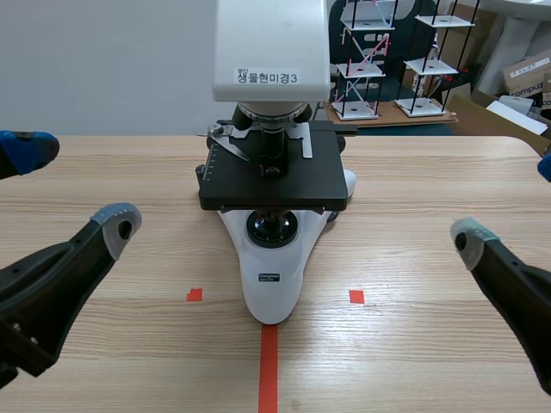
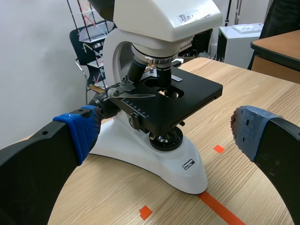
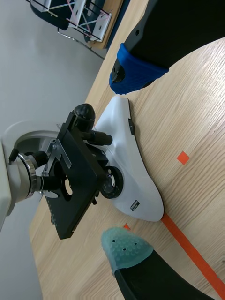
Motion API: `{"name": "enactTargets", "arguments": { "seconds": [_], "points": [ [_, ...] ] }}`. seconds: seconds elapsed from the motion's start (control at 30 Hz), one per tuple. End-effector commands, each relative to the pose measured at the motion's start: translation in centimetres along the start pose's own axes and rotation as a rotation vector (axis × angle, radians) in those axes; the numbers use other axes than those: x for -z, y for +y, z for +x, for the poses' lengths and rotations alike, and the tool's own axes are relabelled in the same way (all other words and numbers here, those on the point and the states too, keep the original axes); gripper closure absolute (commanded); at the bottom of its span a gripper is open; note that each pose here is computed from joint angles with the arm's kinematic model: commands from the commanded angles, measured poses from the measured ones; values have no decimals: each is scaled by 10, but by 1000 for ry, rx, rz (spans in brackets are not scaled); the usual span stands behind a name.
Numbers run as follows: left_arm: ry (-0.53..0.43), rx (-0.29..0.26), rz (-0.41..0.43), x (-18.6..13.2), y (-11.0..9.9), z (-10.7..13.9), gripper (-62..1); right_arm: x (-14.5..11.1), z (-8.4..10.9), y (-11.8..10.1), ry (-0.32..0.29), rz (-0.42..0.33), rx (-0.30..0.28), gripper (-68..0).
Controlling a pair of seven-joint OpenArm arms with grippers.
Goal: Return to the home posture
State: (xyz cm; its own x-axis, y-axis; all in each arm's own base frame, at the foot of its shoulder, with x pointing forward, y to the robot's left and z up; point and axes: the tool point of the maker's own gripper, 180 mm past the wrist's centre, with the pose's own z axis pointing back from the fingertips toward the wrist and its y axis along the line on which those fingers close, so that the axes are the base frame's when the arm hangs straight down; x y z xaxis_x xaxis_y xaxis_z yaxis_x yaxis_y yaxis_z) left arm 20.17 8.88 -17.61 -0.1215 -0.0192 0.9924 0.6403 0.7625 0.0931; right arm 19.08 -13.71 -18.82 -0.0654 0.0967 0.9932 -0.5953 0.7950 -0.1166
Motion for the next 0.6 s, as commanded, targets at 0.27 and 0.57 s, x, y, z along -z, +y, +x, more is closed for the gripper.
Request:
{"name": "enactTargets", "arguments": {
  "seconds": [0.27, 0.57],
  "points": [
    [-27, 2, 3, 1, 1, 7, -581, 4, 7, -1, -24, 14, -25, -626],
    [-27, 2, 3, 1, 1, 7, -581, 4, 8, -1, -30, 14, -24, -626]
  ]
}}
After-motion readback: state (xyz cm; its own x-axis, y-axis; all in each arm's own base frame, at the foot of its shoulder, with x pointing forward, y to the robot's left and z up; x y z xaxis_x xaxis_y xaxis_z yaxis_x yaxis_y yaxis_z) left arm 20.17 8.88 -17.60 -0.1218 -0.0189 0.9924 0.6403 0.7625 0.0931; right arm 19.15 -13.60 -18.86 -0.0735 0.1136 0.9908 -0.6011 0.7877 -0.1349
